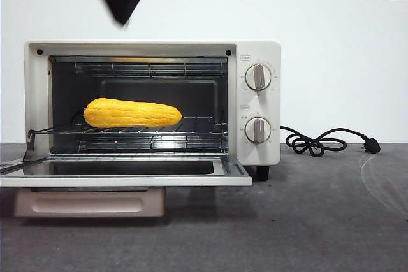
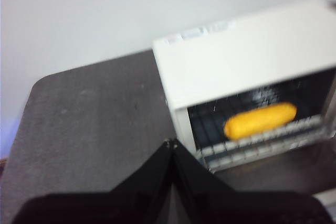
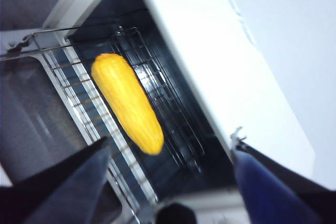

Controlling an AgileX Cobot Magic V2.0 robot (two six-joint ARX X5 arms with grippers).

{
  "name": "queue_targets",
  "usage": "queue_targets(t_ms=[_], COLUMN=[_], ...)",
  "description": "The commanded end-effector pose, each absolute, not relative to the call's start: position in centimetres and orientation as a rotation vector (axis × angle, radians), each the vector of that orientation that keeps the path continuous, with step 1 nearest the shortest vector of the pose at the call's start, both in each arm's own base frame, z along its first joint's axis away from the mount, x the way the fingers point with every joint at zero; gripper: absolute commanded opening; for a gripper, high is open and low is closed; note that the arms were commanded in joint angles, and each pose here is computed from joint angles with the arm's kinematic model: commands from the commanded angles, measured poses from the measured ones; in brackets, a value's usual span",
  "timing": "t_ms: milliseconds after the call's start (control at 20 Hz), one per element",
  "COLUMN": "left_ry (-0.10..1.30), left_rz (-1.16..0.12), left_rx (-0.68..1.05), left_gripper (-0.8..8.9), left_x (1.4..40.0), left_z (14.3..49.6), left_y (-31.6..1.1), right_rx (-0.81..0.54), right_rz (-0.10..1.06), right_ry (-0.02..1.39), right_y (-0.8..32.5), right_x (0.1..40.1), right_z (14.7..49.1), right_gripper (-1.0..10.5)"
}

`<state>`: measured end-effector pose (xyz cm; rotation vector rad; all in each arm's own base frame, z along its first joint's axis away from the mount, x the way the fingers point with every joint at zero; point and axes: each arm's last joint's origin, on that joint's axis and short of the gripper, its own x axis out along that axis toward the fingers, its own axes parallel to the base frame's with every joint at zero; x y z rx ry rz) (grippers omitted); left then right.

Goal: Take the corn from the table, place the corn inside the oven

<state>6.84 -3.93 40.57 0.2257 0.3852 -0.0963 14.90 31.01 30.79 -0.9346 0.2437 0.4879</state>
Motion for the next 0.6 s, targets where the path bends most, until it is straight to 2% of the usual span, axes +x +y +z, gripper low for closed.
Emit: queue_targets(t_ms=[50, 200, 300, 450, 550, 600], left_ry=[0.447, 0.515, 0.572, 0.639, 0.679, 0.703], left_rz=[-0.105, -0.149, -0.238, -0.374, -0.436, -0.461], left_rx=[0.353, 0.41, 0.431, 0.433, 0.408, 0.38], left_gripper=[-0.07, -0.08, -0.08, -0.08, -0.08, -0.08], left_x=[8.6, 10.3, 11.5, 13.0, 13.9, 14.4], left_z=[39.8, 39.0, 38.4, 37.7, 37.3, 37.1], left_y=[-5.6, -7.2, -8.3, -9.1, -9.0, -8.9], right_rx=[-0.845, -0.803, -0.771, -0.735, -0.715, -0.697], right_rz=[0.47, 0.464, 0.467, 0.505, 0.546, 0.568], right_ry=[0.275, 0.281, 0.277, 0.269, 0.272, 0.275], right_y=[29.1, 26.8, 25.1, 23.0, 21.7, 21.0], right_x=[14.2, 13.2, 12.6, 11.6, 11.1, 10.9], right_z=[32.4, 34.5, 35.8, 37.4, 38.1, 38.4], right_gripper=[2.2, 1.0, 0.5, 0.5, -0.2, -0.2])
